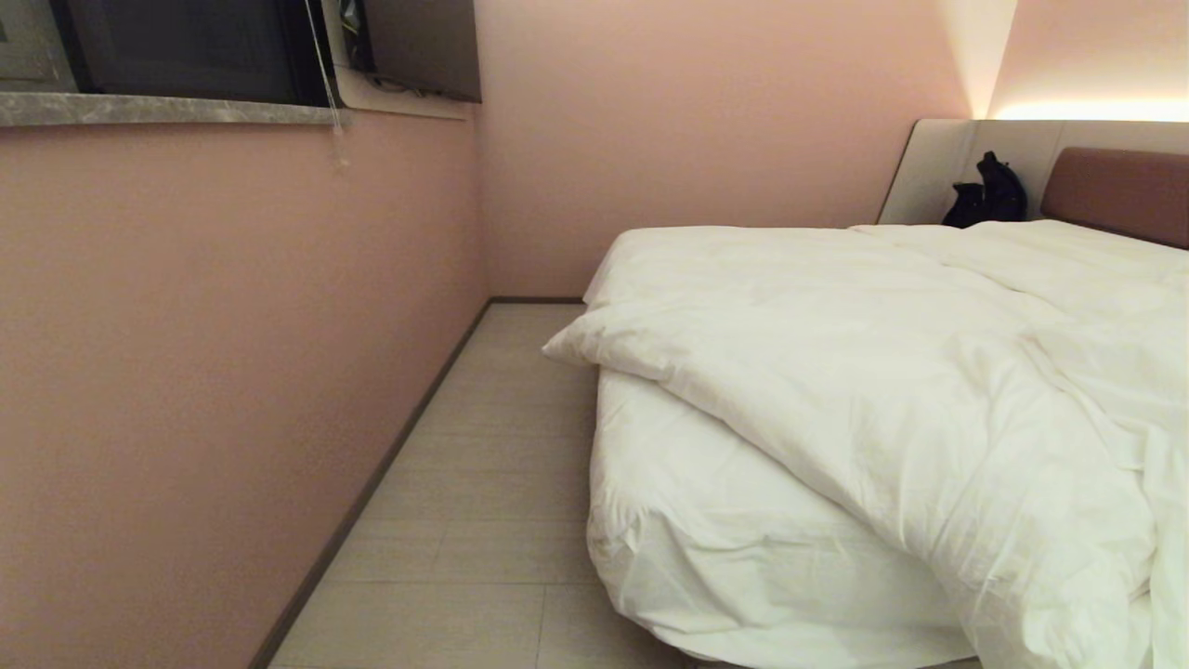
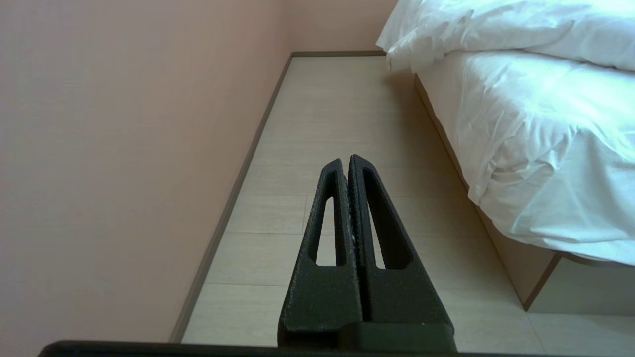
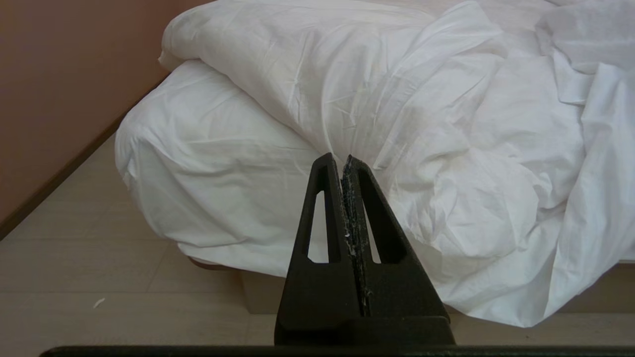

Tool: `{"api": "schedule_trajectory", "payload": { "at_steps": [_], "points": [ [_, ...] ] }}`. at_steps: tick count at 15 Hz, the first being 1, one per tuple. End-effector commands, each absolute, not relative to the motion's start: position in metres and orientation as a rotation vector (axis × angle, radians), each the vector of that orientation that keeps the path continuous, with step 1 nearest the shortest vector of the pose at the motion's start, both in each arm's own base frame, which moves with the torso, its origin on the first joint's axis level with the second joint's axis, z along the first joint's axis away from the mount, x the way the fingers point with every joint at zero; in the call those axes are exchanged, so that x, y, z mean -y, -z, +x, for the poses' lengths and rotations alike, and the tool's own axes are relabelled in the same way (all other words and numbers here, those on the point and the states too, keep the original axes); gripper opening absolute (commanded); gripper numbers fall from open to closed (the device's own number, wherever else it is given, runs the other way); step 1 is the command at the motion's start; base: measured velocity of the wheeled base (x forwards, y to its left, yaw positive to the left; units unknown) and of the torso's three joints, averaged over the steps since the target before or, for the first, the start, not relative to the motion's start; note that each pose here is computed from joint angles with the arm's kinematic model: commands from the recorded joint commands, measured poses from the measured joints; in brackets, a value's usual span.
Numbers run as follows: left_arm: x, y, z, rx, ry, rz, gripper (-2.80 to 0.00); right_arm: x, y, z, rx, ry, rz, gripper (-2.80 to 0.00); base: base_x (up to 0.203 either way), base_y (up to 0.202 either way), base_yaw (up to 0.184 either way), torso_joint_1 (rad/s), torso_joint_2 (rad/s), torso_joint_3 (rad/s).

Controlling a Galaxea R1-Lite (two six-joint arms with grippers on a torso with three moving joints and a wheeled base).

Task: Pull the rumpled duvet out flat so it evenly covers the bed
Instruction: Hold the folded corner of the quilt

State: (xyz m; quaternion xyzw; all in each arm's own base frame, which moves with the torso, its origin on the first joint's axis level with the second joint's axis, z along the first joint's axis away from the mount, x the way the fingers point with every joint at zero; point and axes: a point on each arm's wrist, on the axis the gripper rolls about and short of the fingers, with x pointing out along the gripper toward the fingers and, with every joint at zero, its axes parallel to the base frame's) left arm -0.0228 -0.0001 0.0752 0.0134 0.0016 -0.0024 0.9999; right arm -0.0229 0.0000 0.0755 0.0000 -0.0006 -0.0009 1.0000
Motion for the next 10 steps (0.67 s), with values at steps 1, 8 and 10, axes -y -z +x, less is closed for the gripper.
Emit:
{"api": "schedule_trajectory", "payload": {
  "at_steps": [1,8,10],
  "points": [
    [0.0001,-0.0752,-0.0228,-0.003,0.006,0.028,-2.80,0.0000,-0.0755,-0.0228,0.000,0.002,0.000,-2.80,0.000,0.000,0.000,0.000,0.00,0.000],
    [0.0001,-0.0756,-0.0229,-0.001,0.005,0.032,-2.80,0.0000,-0.0755,-0.0228,0.000,0.002,0.000,-2.80,0.000,0.000,0.000,0.000,0.00,0.000],
    [0.0001,-0.0756,-0.0229,-0.001,0.005,0.032,-2.80,0.0000,-0.0755,-0.0228,0.000,0.002,0.000,-2.80,0.000,0.000,0.000,0.000,0.00,0.000]
  ]
}}
